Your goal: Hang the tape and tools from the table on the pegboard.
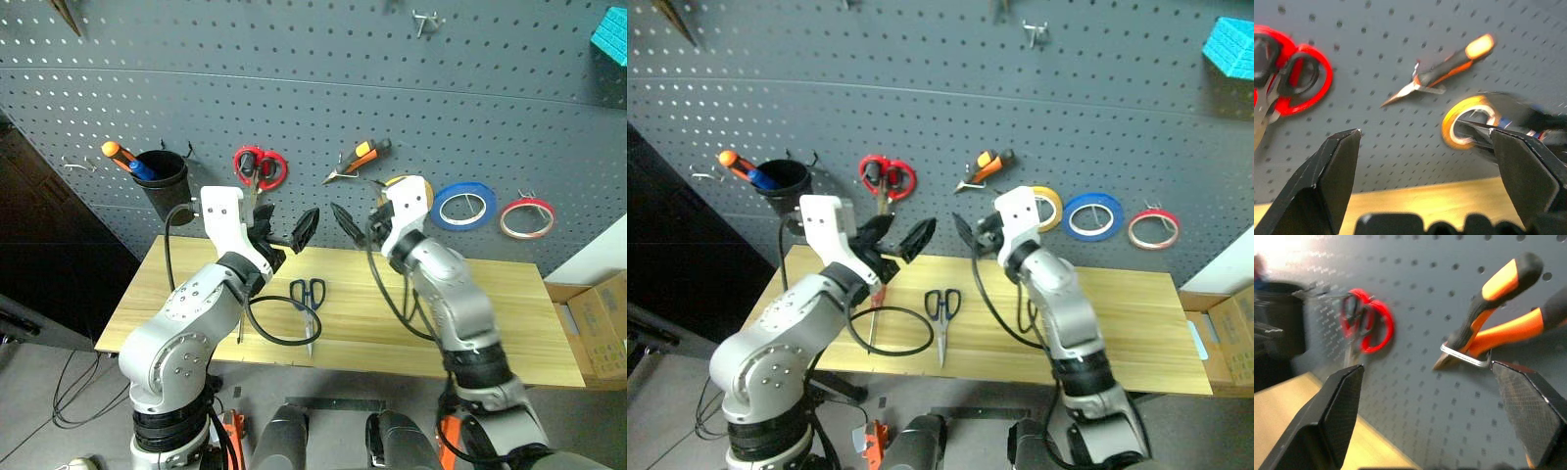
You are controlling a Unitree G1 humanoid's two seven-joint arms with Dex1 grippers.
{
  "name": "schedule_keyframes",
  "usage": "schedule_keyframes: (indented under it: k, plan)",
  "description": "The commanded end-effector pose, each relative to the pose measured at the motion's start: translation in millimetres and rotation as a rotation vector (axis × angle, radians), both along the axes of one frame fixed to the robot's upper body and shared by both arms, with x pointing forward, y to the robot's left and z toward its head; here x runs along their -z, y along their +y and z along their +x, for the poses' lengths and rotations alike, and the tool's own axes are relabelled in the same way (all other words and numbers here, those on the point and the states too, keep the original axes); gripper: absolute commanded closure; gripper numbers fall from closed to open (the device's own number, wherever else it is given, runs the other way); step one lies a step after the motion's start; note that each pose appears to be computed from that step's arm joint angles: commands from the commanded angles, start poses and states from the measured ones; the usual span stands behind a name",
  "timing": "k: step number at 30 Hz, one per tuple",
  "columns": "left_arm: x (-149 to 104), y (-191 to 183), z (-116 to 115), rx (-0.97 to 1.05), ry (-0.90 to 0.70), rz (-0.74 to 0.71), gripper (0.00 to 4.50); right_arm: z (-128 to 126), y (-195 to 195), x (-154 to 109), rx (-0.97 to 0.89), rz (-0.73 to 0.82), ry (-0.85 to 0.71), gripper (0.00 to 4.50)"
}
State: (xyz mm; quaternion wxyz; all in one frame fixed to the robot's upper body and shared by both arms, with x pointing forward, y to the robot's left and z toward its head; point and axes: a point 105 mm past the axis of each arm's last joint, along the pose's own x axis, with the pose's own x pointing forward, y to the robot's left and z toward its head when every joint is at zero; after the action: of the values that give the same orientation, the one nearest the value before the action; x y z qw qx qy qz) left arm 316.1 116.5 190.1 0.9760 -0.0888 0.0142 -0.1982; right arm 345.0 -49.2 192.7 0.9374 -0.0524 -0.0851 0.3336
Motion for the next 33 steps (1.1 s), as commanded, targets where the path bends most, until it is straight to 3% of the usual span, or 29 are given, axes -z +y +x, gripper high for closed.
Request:
schedule_keyframes:
  k: [1,5,9,13,16,25,33]
  plan:
    - [3,0,14,-0.029,-0.013,0.048,0.0,-30,5,-10,-0.168,-0.035,0.007,0.04]
    - [38,-3,36,-0.056,0.083,0.111,0.0,-55,1,-3,-0.31,-0.122,0.04,0.04]
    - [87,-13,47,-0.074,0.229,0.165,0.0,-65,-9,7,-0.366,-0.206,0.051,0.04]
    - [141,-27,38,-0.07,0.43,0.165,0.0,-61,-12,9,-0.359,-0.242,0.034,0.04]
    - [163,-32,32,-0.093,0.506,0.212,0.0,-62,-6,4,-0.383,-0.252,0.006,0.04]
    - [170,-24,31,-0.222,0.539,0.314,0.0,-80,4,-6,-0.543,-0.276,-0.035,0.04]
    - [167,-12,18,-0.325,0.586,0.283,0.0,-79,0,-8,-0.597,-0.297,-0.052,0.04]
